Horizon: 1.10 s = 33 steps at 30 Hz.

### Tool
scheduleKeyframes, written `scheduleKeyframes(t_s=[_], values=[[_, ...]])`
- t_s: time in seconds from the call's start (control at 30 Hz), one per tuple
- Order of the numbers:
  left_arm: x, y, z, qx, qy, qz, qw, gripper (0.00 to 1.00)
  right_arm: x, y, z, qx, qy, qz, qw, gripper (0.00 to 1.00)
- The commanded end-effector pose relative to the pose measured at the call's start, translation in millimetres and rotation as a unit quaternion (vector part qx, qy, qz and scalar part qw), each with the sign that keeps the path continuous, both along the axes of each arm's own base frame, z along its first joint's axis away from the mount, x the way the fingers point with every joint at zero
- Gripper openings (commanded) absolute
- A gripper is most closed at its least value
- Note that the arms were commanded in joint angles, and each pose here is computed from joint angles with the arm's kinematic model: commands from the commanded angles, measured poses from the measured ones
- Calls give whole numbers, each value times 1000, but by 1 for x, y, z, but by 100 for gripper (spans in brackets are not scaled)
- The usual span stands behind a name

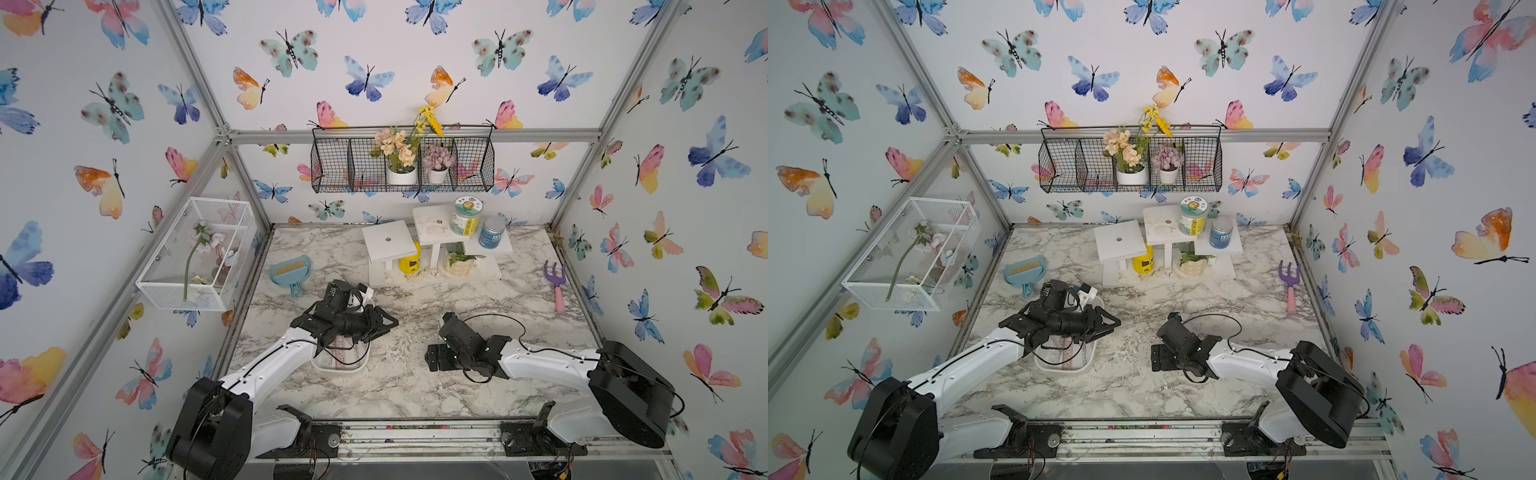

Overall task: Put the scattered rulers into the storage box
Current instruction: Move the ruler to the center of the board, then pick up the ruler from the center of the board.

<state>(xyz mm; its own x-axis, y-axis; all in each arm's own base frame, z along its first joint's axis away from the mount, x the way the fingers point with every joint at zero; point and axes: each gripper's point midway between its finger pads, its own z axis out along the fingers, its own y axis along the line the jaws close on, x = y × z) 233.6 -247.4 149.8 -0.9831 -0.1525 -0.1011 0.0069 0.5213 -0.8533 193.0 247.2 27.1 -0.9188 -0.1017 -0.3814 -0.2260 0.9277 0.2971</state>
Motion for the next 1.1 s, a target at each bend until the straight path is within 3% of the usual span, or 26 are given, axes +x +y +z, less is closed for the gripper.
scheduleKeyframes(t_s=[0.0,0.17,0.33,0.47,0.8,1.07], values=[[-2,-5,-14,22,0,-2,1000,46,-4,-13,4,-40,13,-7,999,92],[-8,-17,-24,31,7,-16,999,44,20,1,48,-34,-32,-9,999,92],[-8,-20,-27,30,8,-15,999,44,28,-20,63,-86,-58,-35,994,85],[-6,-21,-30,32,9,-18,999,44,26,-42,59,-126,-58,-56,989,73],[-6,-37,-36,36,11,-36,999,44,28,-60,25,-126,-12,-83,988,53],[-15,-53,-45,37,18,-54,998,43,33,-54,2,-124,19,-82,989,45]])
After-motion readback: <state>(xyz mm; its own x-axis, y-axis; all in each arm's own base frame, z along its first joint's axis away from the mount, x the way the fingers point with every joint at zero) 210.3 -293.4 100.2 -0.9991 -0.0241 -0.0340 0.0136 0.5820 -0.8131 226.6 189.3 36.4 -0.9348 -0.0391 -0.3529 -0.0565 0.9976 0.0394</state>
